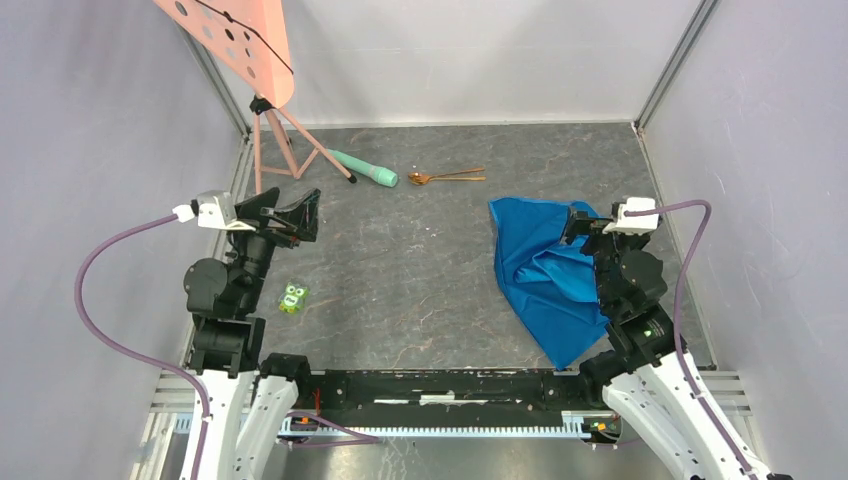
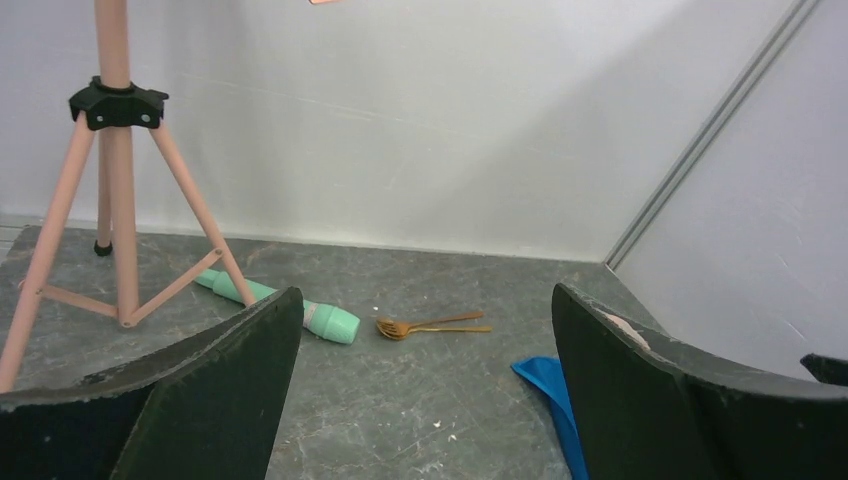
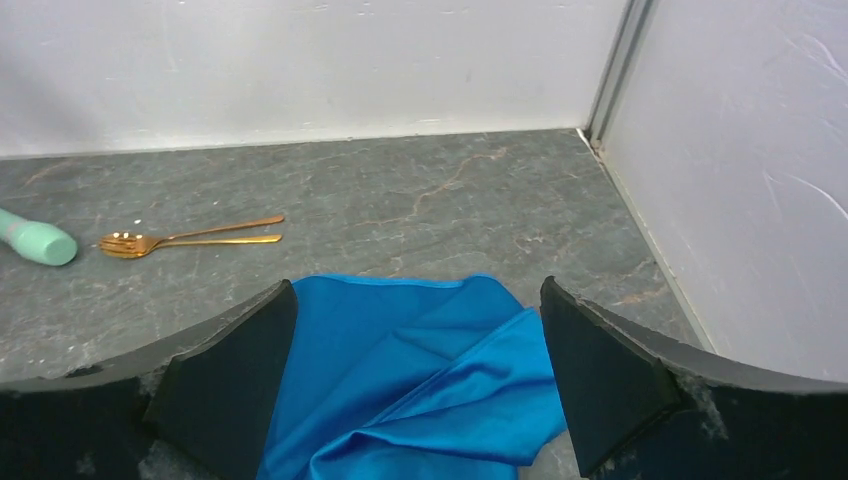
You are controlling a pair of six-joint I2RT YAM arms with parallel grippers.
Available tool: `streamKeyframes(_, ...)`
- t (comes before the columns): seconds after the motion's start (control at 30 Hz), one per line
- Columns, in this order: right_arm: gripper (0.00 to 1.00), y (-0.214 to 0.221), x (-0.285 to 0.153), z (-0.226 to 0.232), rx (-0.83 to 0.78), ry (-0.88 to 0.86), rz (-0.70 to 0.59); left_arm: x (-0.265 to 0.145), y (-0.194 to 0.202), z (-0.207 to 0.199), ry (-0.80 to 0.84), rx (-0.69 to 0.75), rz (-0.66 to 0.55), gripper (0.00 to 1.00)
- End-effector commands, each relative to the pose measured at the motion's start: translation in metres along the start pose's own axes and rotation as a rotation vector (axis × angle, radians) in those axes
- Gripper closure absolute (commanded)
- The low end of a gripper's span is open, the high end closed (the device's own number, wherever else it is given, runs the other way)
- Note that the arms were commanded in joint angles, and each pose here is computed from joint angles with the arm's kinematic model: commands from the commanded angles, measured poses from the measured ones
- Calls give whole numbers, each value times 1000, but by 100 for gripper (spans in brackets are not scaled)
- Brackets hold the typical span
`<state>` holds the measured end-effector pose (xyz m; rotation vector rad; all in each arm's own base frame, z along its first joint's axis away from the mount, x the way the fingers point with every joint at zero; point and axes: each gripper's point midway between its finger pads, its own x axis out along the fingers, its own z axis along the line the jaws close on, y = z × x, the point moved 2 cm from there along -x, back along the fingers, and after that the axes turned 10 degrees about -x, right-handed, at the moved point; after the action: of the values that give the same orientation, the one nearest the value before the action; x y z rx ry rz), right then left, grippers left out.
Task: Fold the napkin into a case and place the utensils inside
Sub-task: Move the crumpled napkin to the center of the board, then pick up the crumpled napkin from the center of the board.
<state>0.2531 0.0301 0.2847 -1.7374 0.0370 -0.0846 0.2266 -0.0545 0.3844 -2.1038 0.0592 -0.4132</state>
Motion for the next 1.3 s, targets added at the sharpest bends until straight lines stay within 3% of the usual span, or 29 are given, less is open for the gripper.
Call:
streamKeyframes(0.0, 2, 7, 3, -13, 18, 105, 25, 3, 7, -2, 45, 65, 31, 0)
streamKeyframes(0.27, 2, 90, 11, -43, -83, 477, 360, 5, 26, 7, 22, 64, 105, 0)
streamKeyframes(0.37, 2, 128, 22, -46, 23, 453, 478, 6, 32, 10, 13, 61, 126, 0)
streamKeyframes(0.57, 2, 180, 38, -14, 239, 203, 598, 7, 39, 6, 38, 50, 155, 0)
streamKeyframes(0.63, 2, 191, 44, 9, 262, 58, 644, 7, 41, 4, 48, 44, 164, 0)
streamKeyframes(0.7, 8, 200, 46, 38, 269, -136, 705, 7, 41, 3, 54, 42, 164, 0)
streamKeyframes(0.87, 12, 193, 35, 132, 318, -583, 713, 8, 45, 2, 65, 34, 179, 0)
streamKeyframes(1.03, 13, 154, -3, 239, 166, -1068, 626, 11, 51, 3, 68, 21, 202, 0)
streamKeyframes(1.17, 12, 125, -23, 272, 78, -1212, 522, 14, 62, 9, 42, -8, 236, 0)
streamKeyframes(1.27, 10, 117, -10, 261, 43, -1104, 492, 19, 79, 27, -73, -65, 298, 0)
